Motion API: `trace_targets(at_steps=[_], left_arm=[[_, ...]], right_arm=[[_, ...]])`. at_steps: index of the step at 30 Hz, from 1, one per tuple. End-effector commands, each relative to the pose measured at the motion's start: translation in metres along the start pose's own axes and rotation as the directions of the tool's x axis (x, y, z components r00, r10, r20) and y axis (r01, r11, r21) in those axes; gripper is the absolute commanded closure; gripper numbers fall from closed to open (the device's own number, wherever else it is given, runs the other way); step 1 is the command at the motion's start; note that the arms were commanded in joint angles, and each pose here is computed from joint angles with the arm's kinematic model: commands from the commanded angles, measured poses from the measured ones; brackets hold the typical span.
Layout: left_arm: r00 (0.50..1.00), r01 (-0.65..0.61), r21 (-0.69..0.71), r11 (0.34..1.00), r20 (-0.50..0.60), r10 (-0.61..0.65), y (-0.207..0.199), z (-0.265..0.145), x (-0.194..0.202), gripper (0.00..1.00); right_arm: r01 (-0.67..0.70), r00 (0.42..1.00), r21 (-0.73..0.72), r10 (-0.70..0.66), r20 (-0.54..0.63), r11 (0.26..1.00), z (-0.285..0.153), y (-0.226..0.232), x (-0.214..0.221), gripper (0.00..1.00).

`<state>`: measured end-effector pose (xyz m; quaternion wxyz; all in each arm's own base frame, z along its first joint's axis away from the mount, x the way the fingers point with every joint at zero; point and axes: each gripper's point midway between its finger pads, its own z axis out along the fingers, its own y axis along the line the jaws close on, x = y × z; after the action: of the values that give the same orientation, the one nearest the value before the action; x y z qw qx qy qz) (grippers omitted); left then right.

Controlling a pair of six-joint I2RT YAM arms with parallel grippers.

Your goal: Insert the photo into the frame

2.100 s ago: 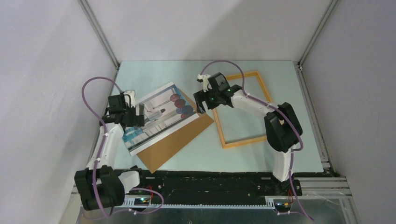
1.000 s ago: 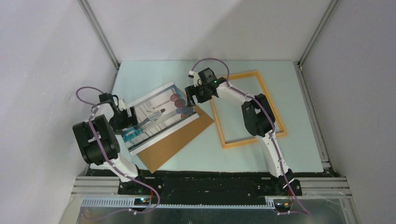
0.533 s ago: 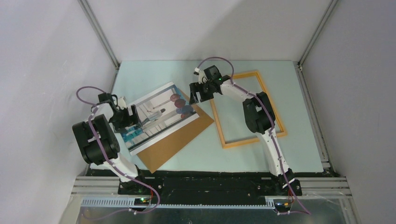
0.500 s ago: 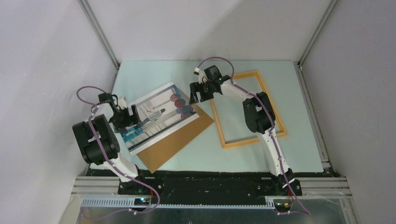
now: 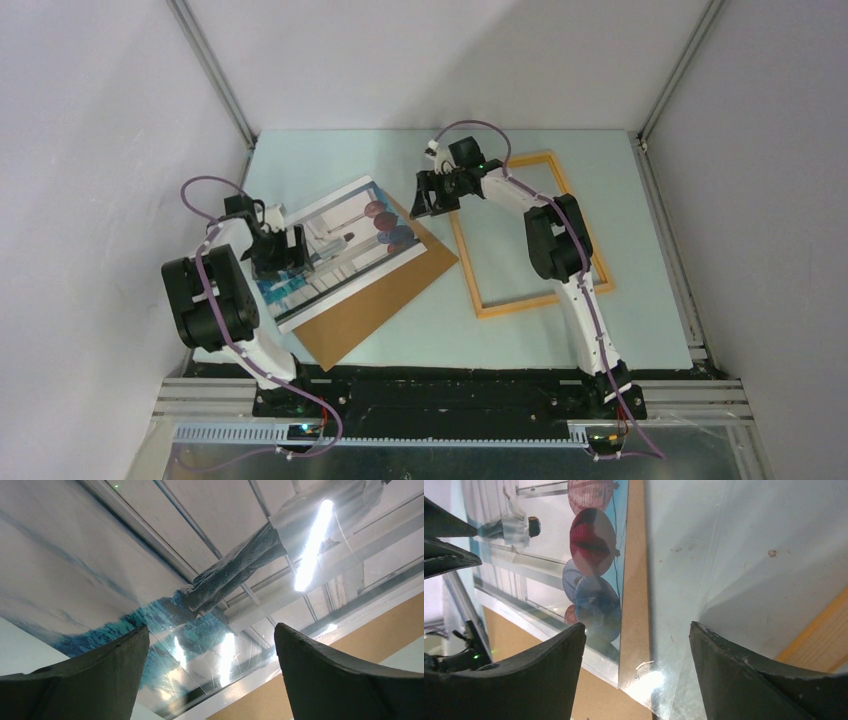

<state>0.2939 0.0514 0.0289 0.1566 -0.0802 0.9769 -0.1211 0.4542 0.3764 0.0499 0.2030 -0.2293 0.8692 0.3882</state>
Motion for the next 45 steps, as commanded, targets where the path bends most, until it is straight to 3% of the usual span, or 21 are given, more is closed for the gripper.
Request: trace_targets(at_steps=[1,8,19,34,38,45], left_arm=[[0.995,-0.004,0.160,0.987,-0.100,0.020,-0.036,0.017,0.030,0.02],[0.993,-0.026,0.162,0.987,-0.107,0.043,-0.041,0.019,0.032,0.02],[0.993,-0.044,0.164,0.985,-0.104,0.062,-0.043,0.018,0.034,0.02],[0.988,-0.114,0.222,0.968,-0.074,0.134,-0.065,0.012,0.034,0.02],[0.988,-0.125,0.233,0.964,-0.061,0.143,-0.068,0.009,0.034,0.02],[0.987,-0.154,0.254,0.955,-0.003,0.160,-0.076,-0.003,0.025,0.01]], right_arm=[[-0.079,0.997,-0.209,0.077,-0.020,0.975,-0.007,0.029,0.005,0.25],[-0.166,0.986,-0.376,0.166,-0.033,0.912,-0.033,0.046,0.004,0.41],[-0.194,0.980,-0.505,0.189,-0.061,0.841,-0.063,0.070,0.005,0.50],[-0.194,0.980,-0.469,0.186,-0.063,0.861,-0.073,0.072,0.018,0.58],[-0.198,0.980,-0.404,0.190,-0.062,0.893,-0.075,0.062,0.020,0.66],[-0.145,0.989,-0.331,0.148,-0.017,0.932,-0.098,0.047,0.015,0.97]])
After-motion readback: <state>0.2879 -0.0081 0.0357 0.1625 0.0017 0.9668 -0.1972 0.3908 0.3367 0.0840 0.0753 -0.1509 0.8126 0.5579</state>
